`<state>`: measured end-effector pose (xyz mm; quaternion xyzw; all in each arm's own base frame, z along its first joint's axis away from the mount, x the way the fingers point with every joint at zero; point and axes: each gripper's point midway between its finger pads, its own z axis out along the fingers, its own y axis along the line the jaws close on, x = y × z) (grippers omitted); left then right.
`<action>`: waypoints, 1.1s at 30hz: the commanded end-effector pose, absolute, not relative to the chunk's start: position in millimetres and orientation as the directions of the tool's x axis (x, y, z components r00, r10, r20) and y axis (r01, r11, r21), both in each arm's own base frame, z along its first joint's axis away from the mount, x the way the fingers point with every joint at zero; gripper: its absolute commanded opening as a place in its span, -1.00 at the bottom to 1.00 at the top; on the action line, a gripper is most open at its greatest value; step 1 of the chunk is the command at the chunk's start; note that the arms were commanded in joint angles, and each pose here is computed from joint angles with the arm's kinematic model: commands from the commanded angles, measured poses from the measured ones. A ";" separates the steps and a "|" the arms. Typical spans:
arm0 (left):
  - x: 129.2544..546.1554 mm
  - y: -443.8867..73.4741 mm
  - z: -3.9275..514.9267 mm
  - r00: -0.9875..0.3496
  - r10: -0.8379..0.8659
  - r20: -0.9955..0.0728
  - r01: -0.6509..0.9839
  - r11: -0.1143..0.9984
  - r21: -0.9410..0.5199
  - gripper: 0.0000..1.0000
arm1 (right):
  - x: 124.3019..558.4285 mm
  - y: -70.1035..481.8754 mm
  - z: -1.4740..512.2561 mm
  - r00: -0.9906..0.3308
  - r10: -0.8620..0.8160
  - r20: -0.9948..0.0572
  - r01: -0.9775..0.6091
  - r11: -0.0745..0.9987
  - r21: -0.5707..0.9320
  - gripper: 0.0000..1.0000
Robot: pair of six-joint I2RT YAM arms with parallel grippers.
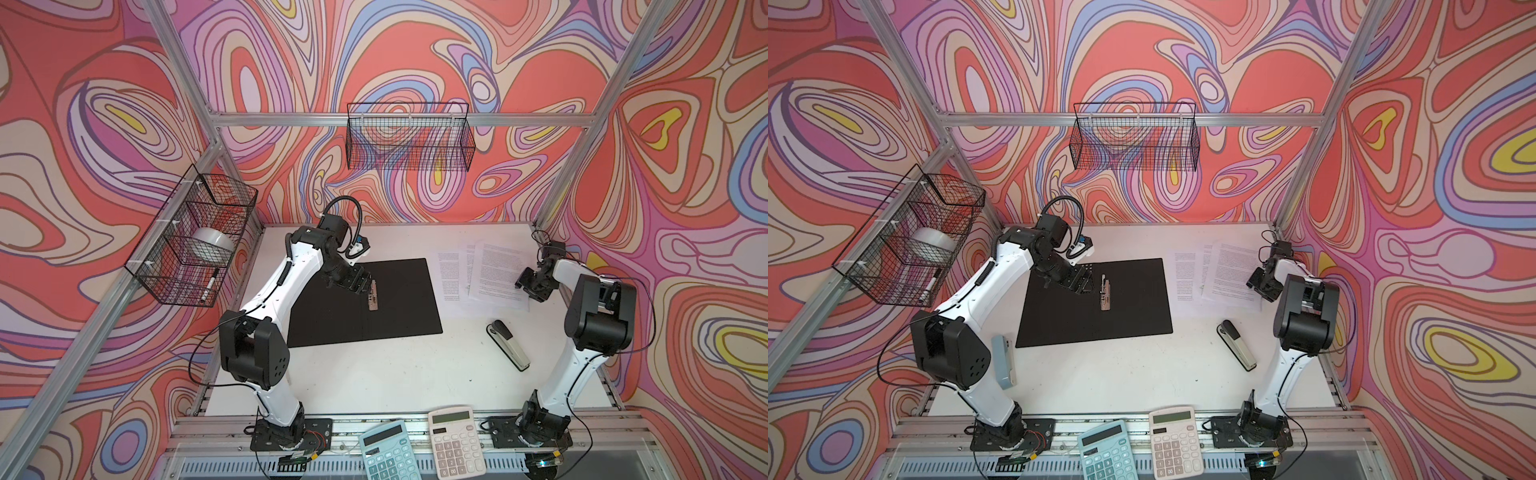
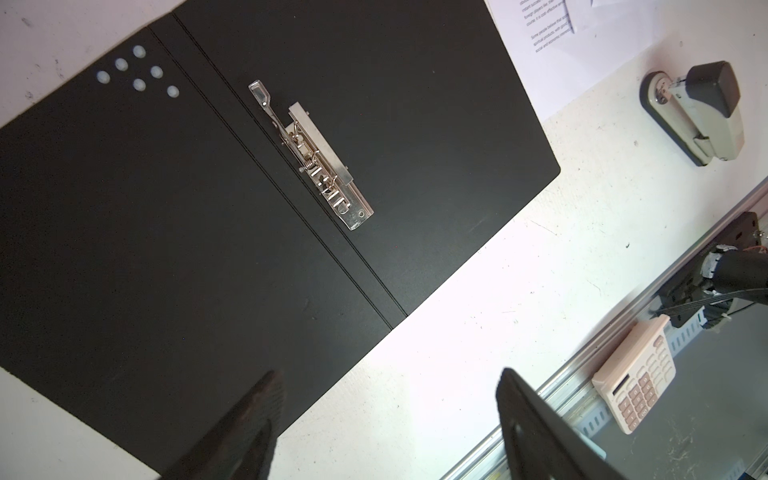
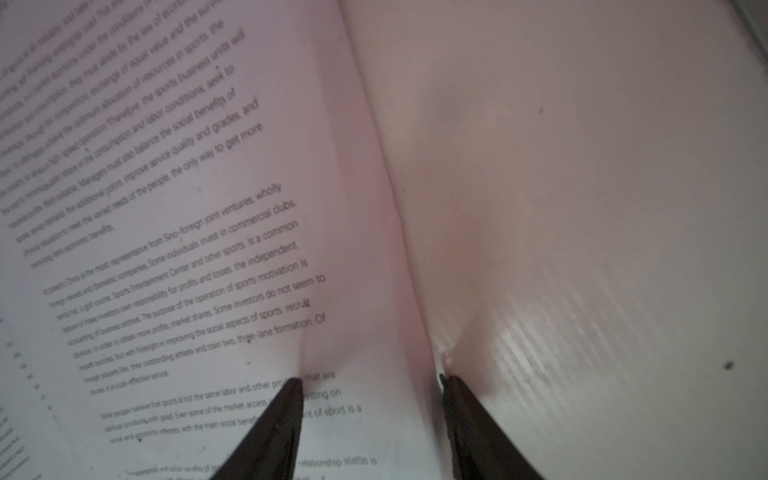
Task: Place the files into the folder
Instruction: 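Reach the right gripper to the paper stack and pinch the top sheet, then lift the top sheet with the right gripper and carry it onto the folder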
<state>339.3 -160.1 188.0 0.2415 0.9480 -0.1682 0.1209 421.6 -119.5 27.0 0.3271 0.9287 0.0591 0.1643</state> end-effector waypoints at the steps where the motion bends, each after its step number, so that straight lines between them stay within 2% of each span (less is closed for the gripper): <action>1: 337.0 -159.7 179.2 -0.861 0.423 -0.282 0.493 0.830 -0.260 0.62 | 417.4 -119.0 18.4 -0.752 0.614 -0.239 0.582 0.789 0.197 0.12; 16: 334.2 -155.8 176.7 -0.863 0.422 -0.277 0.488 0.838 -0.245 0.61 | 417.8 -118.0 19.0 -0.757 0.606 -0.246 0.570 0.795 0.204 -0.28; 22: 334.1 -154.3 178.5 -0.862 0.422 -0.282 0.488 0.840 -0.235 0.61 | 421.6 -115.2 27.0 -0.756 0.600 -0.261 0.555 0.799 0.230 -0.63; 30: 334.0 -151.5 180.3 -0.861 0.419 -0.289 0.486 0.846 -0.219 0.60 | 425.5 -113.5 38.4 -0.750 0.599 -0.282 0.544 0.800 0.253 -0.95; 33: 334.2 -151.0 180.3 -0.863 0.415 -0.288 0.481 0.849 -0.219 0.60 | 427.3 -113.0 44.4 -0.747 0.597 -0.292 0.538 0.801 0.261 -1.00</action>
